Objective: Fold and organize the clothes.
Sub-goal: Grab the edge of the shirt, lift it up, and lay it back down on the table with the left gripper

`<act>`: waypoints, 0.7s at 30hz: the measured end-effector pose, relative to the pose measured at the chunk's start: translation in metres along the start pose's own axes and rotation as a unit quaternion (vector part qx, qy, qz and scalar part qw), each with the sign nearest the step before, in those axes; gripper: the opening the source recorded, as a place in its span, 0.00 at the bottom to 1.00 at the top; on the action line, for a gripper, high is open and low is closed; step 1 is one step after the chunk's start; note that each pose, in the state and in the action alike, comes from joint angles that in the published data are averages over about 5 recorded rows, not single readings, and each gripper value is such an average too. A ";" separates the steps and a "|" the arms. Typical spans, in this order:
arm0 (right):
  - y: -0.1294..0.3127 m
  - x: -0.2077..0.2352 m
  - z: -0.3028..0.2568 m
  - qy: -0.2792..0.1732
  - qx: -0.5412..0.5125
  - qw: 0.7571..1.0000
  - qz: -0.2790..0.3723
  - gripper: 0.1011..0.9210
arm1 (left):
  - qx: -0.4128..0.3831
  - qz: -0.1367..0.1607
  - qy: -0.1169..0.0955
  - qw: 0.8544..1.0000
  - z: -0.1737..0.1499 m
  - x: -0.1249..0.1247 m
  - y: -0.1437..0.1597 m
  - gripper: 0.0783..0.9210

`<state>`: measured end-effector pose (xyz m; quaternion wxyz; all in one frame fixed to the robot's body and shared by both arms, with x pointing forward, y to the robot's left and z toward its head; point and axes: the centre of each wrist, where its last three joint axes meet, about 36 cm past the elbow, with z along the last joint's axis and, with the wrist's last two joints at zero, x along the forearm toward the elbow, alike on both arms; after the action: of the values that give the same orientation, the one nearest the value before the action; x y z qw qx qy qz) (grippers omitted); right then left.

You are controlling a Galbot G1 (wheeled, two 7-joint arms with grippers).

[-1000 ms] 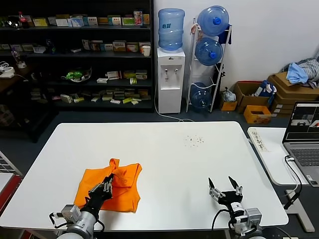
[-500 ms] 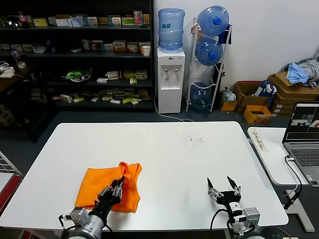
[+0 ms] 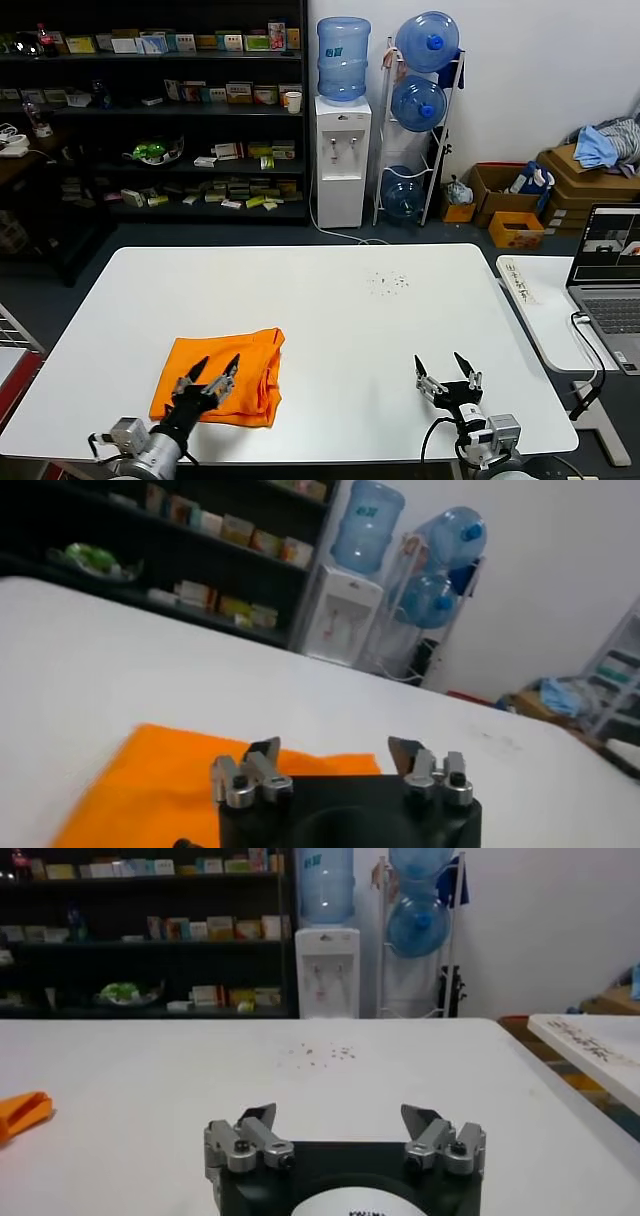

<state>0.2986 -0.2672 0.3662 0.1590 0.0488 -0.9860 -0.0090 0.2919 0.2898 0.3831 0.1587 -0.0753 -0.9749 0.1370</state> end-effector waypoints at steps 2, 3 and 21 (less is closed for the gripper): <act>0.000 0.000 0.000 0.000 0.000 1.000 -0.001 0.88 | -0.017 -0.013 -0.006 1.000 -0.001 0.000 0.021 0.86; 0.000 0.000 0.000 0.000 0.000 1.000 -0.001 0.88 | -0.025 -0.018 -0.007 0.999 0.000 0.000 0.032 0.87; -0.001 0.004 -0.002 -0.001 0.000 1.000 0.000 0.88 | -0.065 -0.040 0.008 0.997 0.014 -0.004 0.124 0.88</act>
<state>0.2961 -0.2685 0.3696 0.1578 0.0491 -0.9862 -0.0088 0.3035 0.4036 0.3335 0.1663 -0.0473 -0.9827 0.0666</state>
